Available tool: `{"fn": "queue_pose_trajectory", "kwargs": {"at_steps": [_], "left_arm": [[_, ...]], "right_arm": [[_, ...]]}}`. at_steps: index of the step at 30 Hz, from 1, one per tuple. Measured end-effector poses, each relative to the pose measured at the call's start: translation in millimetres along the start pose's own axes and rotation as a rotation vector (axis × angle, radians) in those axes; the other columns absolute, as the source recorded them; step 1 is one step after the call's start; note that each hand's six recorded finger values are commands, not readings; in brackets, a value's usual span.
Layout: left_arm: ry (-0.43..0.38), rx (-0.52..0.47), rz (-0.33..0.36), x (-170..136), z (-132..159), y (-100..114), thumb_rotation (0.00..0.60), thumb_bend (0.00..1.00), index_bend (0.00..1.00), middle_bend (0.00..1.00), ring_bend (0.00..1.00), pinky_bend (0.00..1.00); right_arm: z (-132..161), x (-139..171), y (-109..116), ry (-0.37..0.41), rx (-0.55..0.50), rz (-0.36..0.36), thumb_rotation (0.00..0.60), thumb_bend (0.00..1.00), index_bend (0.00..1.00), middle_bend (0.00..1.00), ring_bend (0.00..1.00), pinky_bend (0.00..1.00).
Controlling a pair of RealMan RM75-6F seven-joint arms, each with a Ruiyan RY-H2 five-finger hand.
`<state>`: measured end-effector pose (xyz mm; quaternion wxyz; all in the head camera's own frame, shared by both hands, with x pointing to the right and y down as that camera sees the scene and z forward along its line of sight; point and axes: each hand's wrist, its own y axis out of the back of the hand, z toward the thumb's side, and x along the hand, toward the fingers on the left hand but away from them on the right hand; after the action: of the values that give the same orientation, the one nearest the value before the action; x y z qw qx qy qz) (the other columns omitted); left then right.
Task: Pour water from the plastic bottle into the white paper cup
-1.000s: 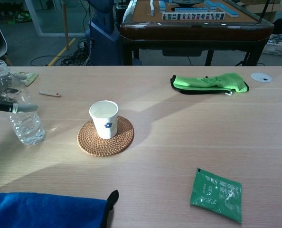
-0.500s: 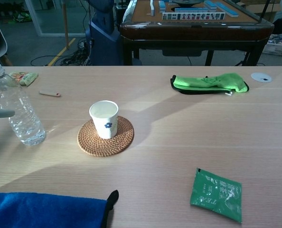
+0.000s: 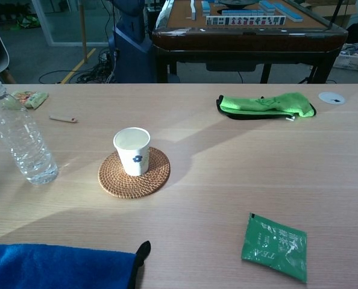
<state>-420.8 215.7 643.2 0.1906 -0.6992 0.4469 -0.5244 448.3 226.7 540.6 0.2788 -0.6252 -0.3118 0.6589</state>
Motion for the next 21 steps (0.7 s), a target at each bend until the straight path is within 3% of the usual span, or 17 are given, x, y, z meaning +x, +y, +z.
{"fn": "queue_pose_trajectory", "kwargs": {"at_steps": [3,6,12,16,21], "left_arm": [[0.011,0.081,0.018,-11,-10,9,0.6,0.02,0.18,0.06,0.09,0.26],[0.006,0.172,0.041,-18,-15,16,0.6,0.02,0.25,0.1,0.11,0.39],[-0.017,0.304,0.119,-39,-17,33,0.6,0.02,0.4,0.39,0.29,0.53],[-0.012,0.341,0.097,-50,-16,37,0.6,0.02,0.52,0.58,0.43,0.63],[-0.008,0.418,0.067,-62,-12,39,0.6,0.02,0.6,0.68,0.5,0.69]], "right_arm": [[1,0,-1,-0.001,0.006,0.0,0.6,0.13,0.33,0.32,0.16,0.24],[1,-1,-3,-0.002,0.014,0.004,0.6,0.13,0.33,0.32,0.16,0.24],[4,-1,-7,0.002,0.037,0.022,0.6,0.13,0.33,0.32,0.16,0.24],[4,-1,-9,-0.002,0.043,0.028,0.6,0.13,0.33,0.32,0.16,0.24],[5,0,-7,0.0,0.038,0.023,0.6,0.13,0.33,0.32,0.16,0.24]]}}
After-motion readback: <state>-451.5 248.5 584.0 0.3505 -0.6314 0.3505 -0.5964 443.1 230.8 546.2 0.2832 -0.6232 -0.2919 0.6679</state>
